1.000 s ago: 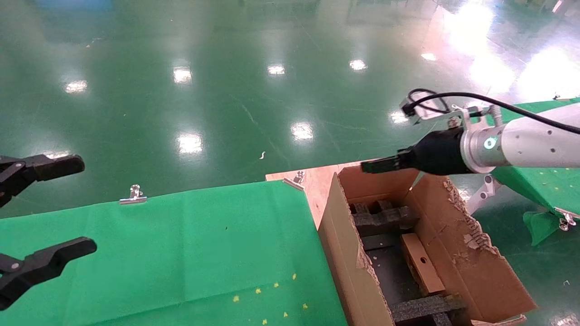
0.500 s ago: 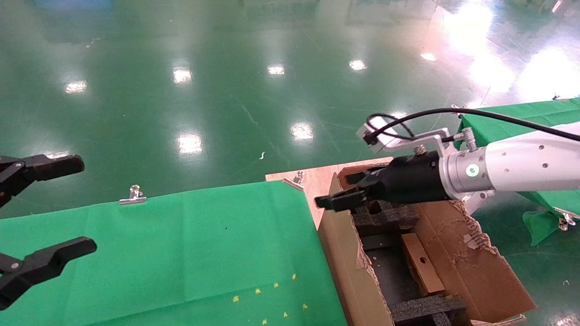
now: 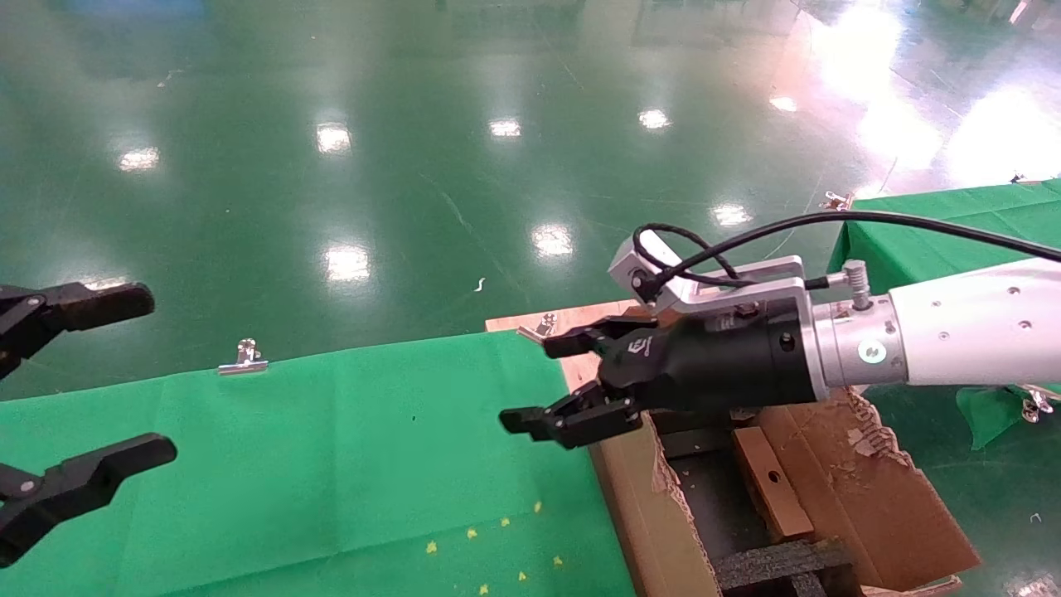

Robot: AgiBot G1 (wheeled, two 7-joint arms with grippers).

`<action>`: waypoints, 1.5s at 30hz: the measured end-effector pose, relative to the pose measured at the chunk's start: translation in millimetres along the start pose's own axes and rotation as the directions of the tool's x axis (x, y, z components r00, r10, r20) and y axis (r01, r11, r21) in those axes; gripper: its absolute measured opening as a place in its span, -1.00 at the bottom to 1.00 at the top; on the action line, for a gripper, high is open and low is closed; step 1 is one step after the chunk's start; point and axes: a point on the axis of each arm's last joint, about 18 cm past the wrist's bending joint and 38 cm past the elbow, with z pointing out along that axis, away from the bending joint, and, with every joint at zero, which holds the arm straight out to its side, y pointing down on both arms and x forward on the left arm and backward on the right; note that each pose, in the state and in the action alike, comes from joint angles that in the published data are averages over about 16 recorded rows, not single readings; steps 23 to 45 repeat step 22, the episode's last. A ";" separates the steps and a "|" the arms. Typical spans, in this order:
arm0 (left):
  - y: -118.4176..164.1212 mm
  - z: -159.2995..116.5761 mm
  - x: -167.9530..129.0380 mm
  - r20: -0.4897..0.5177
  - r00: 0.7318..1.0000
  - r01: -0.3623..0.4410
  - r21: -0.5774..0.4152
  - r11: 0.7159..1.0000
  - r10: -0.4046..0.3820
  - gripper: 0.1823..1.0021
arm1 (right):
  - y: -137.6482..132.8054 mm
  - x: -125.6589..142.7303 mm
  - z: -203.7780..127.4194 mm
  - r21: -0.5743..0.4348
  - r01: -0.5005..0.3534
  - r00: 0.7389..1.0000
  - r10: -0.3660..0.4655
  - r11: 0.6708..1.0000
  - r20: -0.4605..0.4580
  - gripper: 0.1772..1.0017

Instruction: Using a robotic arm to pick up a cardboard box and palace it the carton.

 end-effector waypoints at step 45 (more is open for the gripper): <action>0.0 0.0 0.0 0.000 1.000 0.000 0.000 1.000 0.000 1.00 | -18.7 -58.5 -24.3 0.387 0.280 0.909 -0.372 0.878 0.186 1.00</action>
